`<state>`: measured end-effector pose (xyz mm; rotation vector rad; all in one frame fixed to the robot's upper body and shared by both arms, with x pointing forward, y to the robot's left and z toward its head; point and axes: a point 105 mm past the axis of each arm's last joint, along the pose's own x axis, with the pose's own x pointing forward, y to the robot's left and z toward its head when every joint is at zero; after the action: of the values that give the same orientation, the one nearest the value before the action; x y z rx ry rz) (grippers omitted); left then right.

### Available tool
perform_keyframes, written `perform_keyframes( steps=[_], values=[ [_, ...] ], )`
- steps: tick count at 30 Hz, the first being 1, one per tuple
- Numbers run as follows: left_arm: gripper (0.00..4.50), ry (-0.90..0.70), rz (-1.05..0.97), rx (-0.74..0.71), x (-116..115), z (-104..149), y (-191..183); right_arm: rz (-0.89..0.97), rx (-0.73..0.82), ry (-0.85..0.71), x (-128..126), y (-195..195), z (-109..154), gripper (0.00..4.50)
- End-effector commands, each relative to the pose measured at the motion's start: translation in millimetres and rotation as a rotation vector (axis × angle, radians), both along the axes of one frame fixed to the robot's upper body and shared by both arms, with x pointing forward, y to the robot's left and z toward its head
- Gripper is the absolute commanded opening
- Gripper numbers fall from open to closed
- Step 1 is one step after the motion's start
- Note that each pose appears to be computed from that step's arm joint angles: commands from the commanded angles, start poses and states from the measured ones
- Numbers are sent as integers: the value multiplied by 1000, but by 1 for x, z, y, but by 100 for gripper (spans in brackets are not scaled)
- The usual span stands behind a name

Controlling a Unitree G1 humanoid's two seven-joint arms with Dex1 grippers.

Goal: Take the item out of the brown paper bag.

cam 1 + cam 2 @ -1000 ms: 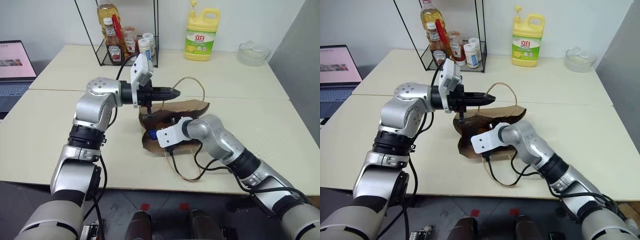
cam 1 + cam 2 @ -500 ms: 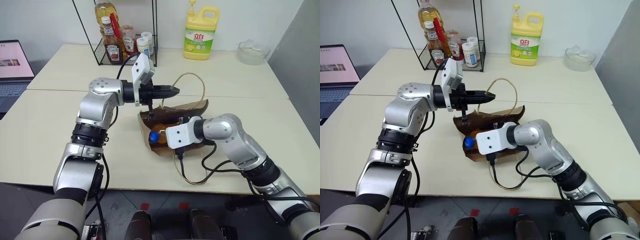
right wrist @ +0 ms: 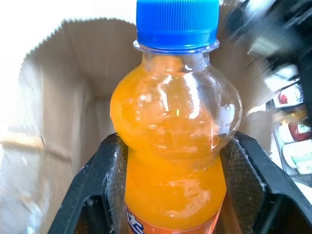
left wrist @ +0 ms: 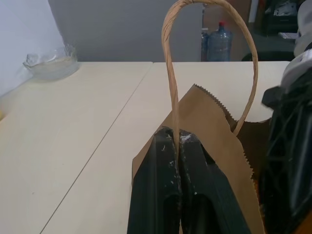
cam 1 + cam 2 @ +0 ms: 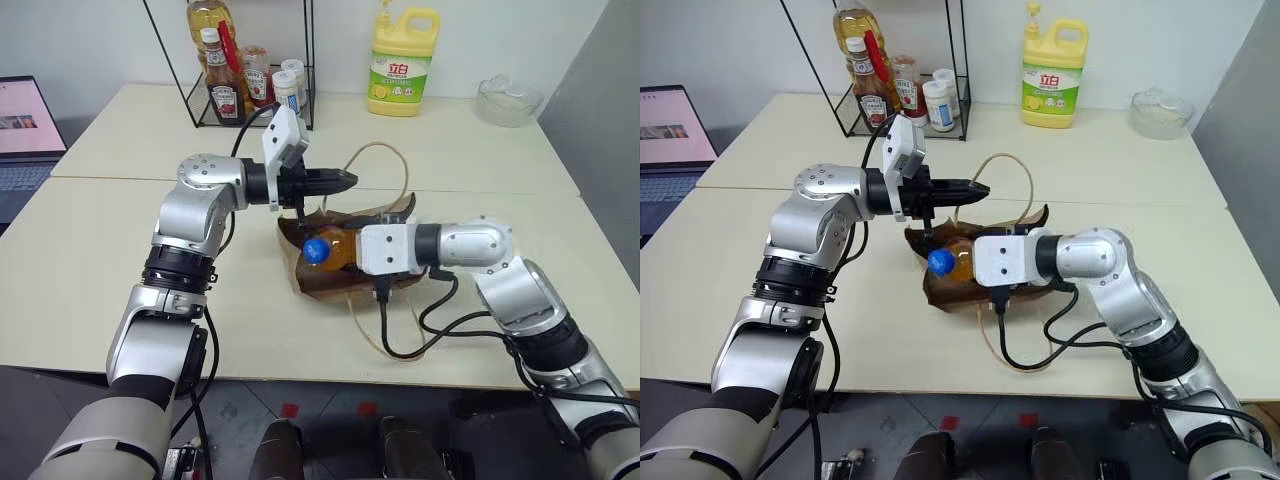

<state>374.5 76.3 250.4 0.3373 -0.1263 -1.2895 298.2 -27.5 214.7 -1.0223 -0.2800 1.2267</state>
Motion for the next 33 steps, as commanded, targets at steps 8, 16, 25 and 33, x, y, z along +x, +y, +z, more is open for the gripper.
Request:
perform_keyframes(
  steps=[8, 16, 25, 33],
  values=[
    [0, -63, 2, -16, 1, 15, -1, 6, 249, 36, -29, -19, 74, 241],
    [0, -70, -9, -8, 3, 14, -4, -112, 472, 135, -28, -52, 115, 241],
    [0, -74, -17, -4, 3, 12, -5, -316, 580, 91, -19, -118, 153, 241],
    [0, -80, -27, -13, 2, 14, -7, -592, 325, 81, -7, -181, 107, 241]
  ],
)
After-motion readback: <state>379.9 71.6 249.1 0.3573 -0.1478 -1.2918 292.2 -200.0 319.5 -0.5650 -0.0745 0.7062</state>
